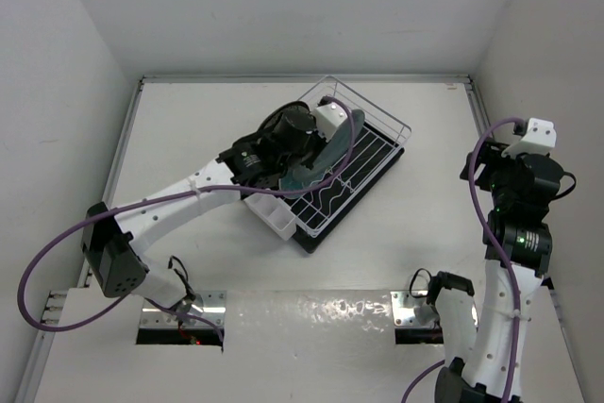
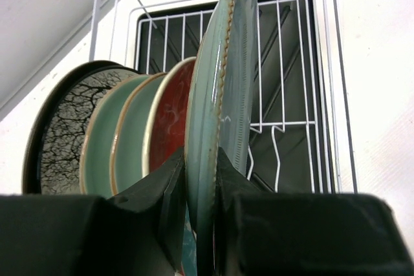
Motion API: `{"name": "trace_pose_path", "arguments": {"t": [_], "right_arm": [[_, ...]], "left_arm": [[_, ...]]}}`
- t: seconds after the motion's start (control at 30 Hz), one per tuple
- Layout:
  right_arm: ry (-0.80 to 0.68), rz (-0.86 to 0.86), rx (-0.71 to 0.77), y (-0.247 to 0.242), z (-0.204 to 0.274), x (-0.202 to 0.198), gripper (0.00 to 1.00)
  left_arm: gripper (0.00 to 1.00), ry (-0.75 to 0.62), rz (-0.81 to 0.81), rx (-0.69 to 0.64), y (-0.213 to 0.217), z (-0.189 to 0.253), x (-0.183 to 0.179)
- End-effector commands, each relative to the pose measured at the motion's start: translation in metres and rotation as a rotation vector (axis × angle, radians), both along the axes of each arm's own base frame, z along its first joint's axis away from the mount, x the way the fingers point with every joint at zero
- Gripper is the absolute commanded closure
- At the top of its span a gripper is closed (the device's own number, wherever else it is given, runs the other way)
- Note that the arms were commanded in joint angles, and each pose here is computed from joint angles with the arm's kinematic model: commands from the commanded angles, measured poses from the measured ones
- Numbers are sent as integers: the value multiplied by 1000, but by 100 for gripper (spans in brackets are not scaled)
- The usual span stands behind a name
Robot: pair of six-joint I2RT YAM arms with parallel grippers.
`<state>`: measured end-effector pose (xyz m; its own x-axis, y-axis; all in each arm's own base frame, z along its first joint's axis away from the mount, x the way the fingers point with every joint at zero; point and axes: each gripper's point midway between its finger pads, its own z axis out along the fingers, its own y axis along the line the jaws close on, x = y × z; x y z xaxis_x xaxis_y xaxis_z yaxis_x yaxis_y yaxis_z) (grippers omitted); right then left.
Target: Load the plates into the dish rack
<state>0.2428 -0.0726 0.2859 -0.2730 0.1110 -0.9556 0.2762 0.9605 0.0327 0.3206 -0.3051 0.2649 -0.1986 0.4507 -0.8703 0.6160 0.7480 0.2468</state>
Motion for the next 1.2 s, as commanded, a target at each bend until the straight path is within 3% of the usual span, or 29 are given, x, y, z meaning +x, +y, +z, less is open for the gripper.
{"name": "trace_pose_path", "arguments": {"t": [0.0, 0.4, 0.5, 0.67, 1.0, 1.13, 1.17], "right_arm": [[6, 8, 4, 0, -3, 5, 29], [29, 12, -5, 0, -9, 2, 28], [30, 13, -3, 0, -11, 2, 28], [29, 17, -3, 1, -11, 2, 28], [31, 30, -6, 3, -13, 2, 28], [37, 28, -12, 2, -15, 1, 27], [40, 28, -12, 1, -16, 1, 27]], "left_arm": [[100, -191, 87, -158, 14, 88, 14], [100, -135, 71, -127, 13, 57, 9], [100, -93, 62, -125, 10, 40, 6], [100, 92, -7, -177, 6, -2, 5], [100, 136, -65, -187, -5, -25, 11], [82, 151, -61, -176, -6, -28, 15], [71, 157, -61, -169, -5, -29, 15]]}}
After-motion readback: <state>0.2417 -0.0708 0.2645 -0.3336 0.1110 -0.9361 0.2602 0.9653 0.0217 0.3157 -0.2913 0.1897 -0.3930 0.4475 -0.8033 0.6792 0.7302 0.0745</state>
